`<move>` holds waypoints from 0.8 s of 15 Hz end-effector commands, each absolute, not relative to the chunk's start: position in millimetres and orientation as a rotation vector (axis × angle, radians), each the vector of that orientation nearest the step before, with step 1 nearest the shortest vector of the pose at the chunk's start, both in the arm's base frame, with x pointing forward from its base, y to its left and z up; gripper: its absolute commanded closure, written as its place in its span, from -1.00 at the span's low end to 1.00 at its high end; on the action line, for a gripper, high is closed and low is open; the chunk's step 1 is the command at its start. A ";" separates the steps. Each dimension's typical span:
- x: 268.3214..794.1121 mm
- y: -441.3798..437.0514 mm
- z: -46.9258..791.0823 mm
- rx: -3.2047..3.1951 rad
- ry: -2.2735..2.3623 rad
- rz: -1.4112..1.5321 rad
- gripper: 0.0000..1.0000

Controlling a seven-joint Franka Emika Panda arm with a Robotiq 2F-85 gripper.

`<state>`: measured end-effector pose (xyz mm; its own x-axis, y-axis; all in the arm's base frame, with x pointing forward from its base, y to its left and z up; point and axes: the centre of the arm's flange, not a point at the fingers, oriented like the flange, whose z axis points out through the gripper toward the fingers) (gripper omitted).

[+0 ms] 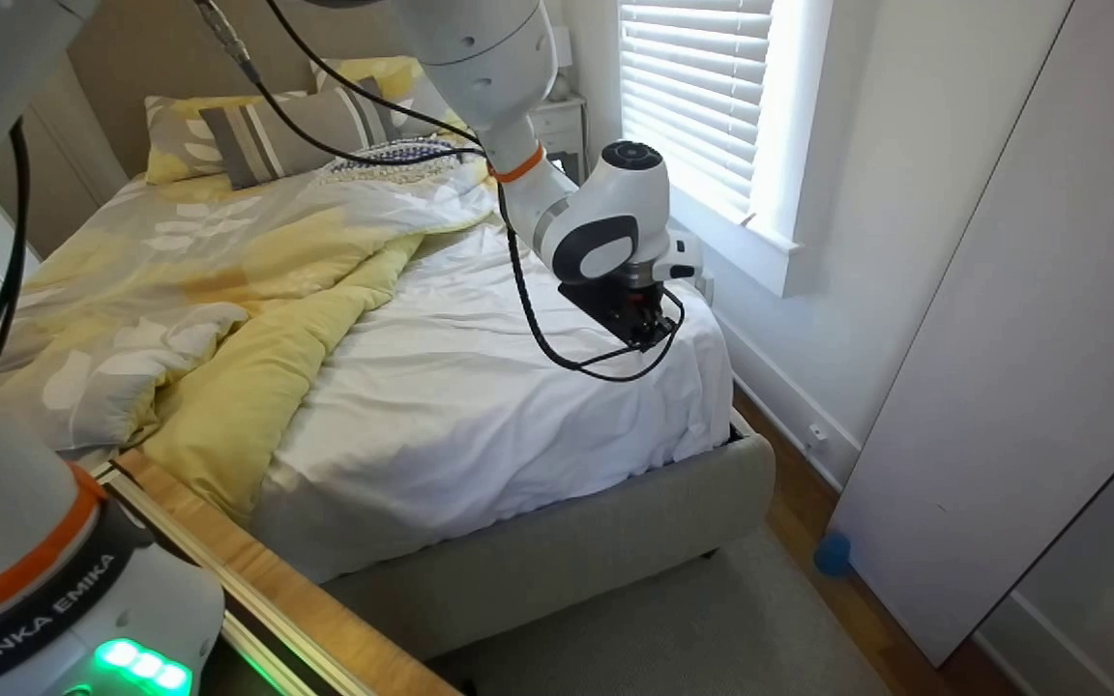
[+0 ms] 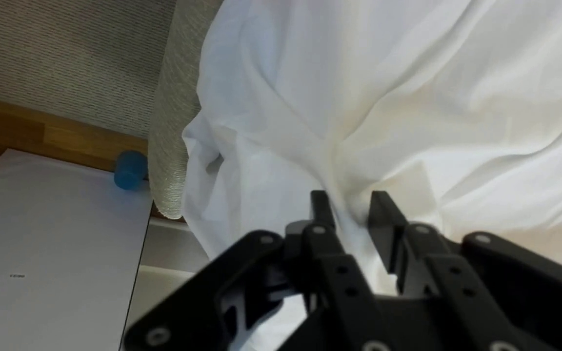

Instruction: Pull the white bed sheet backwards

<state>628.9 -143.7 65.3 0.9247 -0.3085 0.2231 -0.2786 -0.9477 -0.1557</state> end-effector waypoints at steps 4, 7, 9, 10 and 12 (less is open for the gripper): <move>628.5 -134.8 65.7 -2.989 0.397 -0.371 1.00; 624.8 -131.5 90.2 -3.011 0.411 -0.373 1.00; 620.2 -126.2 109.9 -3.023 0.420 -0.380 1.00; 614.3 -121.2 121.8 -3.033 0.416 -0.371 1.00; 596.6 -104.0 142.9 -3.051 0.382 -0.333 1.00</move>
